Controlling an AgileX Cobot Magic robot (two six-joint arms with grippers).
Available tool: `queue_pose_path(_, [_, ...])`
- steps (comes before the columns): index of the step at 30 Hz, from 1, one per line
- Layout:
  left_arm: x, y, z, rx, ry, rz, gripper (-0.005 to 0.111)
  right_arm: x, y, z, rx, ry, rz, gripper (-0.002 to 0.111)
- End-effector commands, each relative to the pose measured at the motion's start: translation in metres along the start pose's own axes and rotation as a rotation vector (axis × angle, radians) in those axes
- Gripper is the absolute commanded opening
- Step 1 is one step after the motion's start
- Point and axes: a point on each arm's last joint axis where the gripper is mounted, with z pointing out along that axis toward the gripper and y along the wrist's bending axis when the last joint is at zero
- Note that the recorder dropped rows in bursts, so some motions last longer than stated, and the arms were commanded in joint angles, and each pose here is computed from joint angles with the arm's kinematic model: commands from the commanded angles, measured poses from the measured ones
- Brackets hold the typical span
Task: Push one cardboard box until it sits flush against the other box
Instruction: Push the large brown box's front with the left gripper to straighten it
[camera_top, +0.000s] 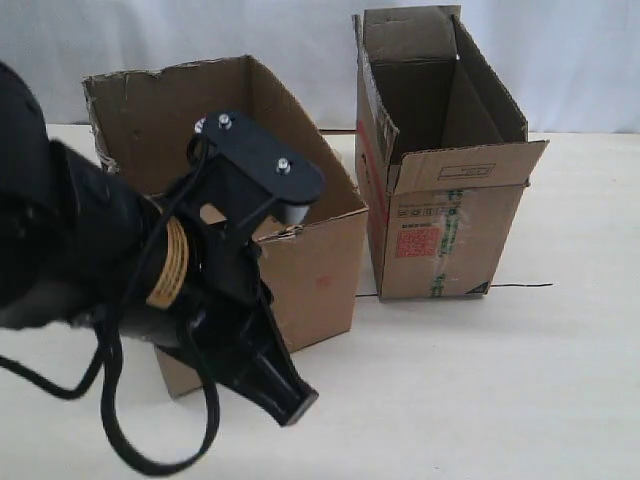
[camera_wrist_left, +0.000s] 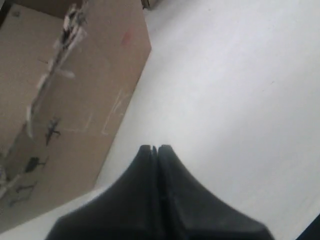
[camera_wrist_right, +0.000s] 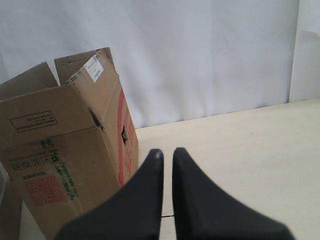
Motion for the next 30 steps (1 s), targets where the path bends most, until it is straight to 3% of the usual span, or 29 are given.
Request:
queue_pose_path(1, [0.012, -0.013, 0.010, 0.010, -0.023, -0.046, 0.000, 0.000, 0.000, 0.000, 0.004, -0.011, -0.005, 0.005])
queue_pose_path(9, [0.023, -0.002, 0.021, -0.122, -0.028, -0.042, 0.000, 0.000, 0.000, 0.000, 0.004, -0.011, -0.005, 0.005])
queue_pose_path(13, [0.019, -0.001, 0.031, -0.168, -0.053, 0.046, 0.000, 0.000, 0.000, 0.000, 0.004, -0.011, -0.005, 0.005])
queue_pose_path(16, [0.021, -0.001, 0.046, -0.215, 0.010, 0.106, 0.000, 0.000, 0.000, 0.000, 0.004, -0.011, -0.005, 0.005])
queue_pose_path(30, [0.019, 0.001, 0.063, -0.260, 0.035, 0.276, 0.000, 0.000, 0.000, 0.000, 0.004, -0.011, -0.005, 0.005])
